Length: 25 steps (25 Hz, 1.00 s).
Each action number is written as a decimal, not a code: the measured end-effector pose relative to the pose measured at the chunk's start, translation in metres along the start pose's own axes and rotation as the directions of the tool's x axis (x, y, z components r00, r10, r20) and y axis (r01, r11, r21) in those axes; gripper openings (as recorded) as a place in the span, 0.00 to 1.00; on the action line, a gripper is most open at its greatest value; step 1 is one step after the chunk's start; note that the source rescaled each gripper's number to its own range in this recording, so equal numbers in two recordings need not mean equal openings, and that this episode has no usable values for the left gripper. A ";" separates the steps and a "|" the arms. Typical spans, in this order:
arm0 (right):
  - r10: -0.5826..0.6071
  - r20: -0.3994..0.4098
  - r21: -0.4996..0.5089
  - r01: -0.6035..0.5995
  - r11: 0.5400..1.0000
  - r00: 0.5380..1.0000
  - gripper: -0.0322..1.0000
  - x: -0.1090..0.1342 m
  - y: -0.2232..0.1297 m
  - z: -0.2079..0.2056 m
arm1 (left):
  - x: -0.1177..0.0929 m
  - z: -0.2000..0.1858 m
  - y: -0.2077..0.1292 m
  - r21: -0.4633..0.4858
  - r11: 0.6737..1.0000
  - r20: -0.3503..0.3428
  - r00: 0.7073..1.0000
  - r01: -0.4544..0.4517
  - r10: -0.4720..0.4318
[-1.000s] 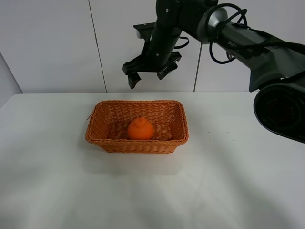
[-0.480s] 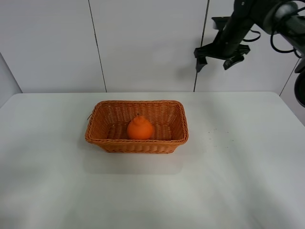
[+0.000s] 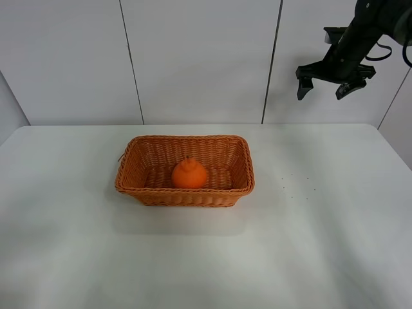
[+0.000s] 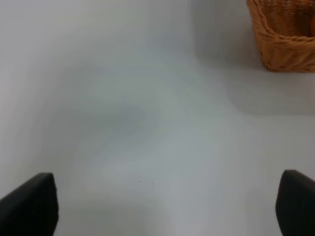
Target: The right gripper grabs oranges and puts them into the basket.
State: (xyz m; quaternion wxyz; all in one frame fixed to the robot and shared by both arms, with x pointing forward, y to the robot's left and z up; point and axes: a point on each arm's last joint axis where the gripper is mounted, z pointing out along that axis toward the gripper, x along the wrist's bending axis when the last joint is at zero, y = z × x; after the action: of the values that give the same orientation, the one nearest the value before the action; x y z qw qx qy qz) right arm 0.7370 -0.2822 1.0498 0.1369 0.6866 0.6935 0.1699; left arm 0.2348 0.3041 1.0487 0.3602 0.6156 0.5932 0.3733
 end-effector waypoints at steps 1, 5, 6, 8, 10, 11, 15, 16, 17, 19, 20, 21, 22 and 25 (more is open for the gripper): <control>0.000 0.000 0.001 0.000 1.000 1.000 1.00 0.000 -0.002 -0.006 | 0.000 0.000 0.000 0.000 1.000 0.000 1.000 0.000 0.000; 0.000 0.000 0.017 0.000 1.000 1.000 1.00 0.001 -0.018 -0.035 | 0.000 0.000 0.000 0.000 1.000 0.000 1.000 0.000 0.000; 0.001 0.000 0.031 -0.001 1.000 1.000 1.00 0.001 -0.025 -0.041 | 0.000 0.000 0.000 0.000 1.000 0.000 1.000 0.000 0.000; 0.001 0.000 0.052 -0.001 0.999 1.000 1.00 0.001 -0.042 -0.060 | 0.000 0.000 0.000 0.000 1.000 0.000 1.000 0.000 0.000; 0.003 0.000 0.079 -0.003 0.997 1.000 1.00 0.002 -0.068 -0.081 | 0.000 0.000 0.000 0.000 1.000 0.000 1.000 0.000 0.000; 0.003 0.001 0.093 -0.003 0.996 1.000 1.00 0.002 -0.083 -0.092 | 0.000 0.000 0.000 0.000 1.000 0.000 1.000 0.000 0.000; 0.005 0.002 0.137 -0.005 0.991 1.000 1.00 0.001 -0.154 -0.132 | 0.000 0.000 0.000 0.000 1.000 0.000 1.000 0.000 0.000; 0.005 0.002 0.129 -0.005 0.992 1.000 1.00 0.001 -0.173 -0.144 | 0.000 0.000 0.000 0.000 1.000 0.000 1.000 0.000 0.000; 0.005 0.002 0.146 -0.005 0.989 1.000 1.00 0.001 -0.194 -0.148 | 0.000 0.000 0.000 0.000 1.000 0.000 1.000 0.000 0.000; 0.005 0.002 0.138 -0.005 0.990 1.000 1.00 0.000 -0.236 -0.163 | 0.000 0.000 0.000 0.000 1.000 0.000 1.000 0.000 0.000; 0.005 0.002 0.151 -0.006 0.988 1.000 1.00 0.000 -0.257 -0.164 | 0.000 0.000 0.000 0.000 1.000 0.000 1.000 0.000 0.000; 0.005 0.002 0.144 -0.005 0.990 1.000 1.00 0.000 -0.275 -0.167 | 0.000 0.000 0.000 0.000 1.000 0.000 1.000 0.000 0.000; 0.005 0.002 0.120 -0.005 0.993 1.000 1.00 -0.001 -0.299 -0.171 | 0.000 0.000 0.000 0.000 1.000 0.000 1.000 0.000 0.000; 0.001 0.000 -0.022 -0.001 1.000 1.000 1.00 -0.002 -0.346 -0.177 | 0.000 0.000 0.000 0.000 1.000 0.000 1.000 0.000 0.000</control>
State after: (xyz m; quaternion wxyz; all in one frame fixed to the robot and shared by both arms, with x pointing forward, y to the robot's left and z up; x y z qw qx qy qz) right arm 0.3484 -0.2923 1.0628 0.1441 0.6854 0.6912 0.1777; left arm 0.2348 0.3041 1.0487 0.3602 0.6156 0.5932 0.3733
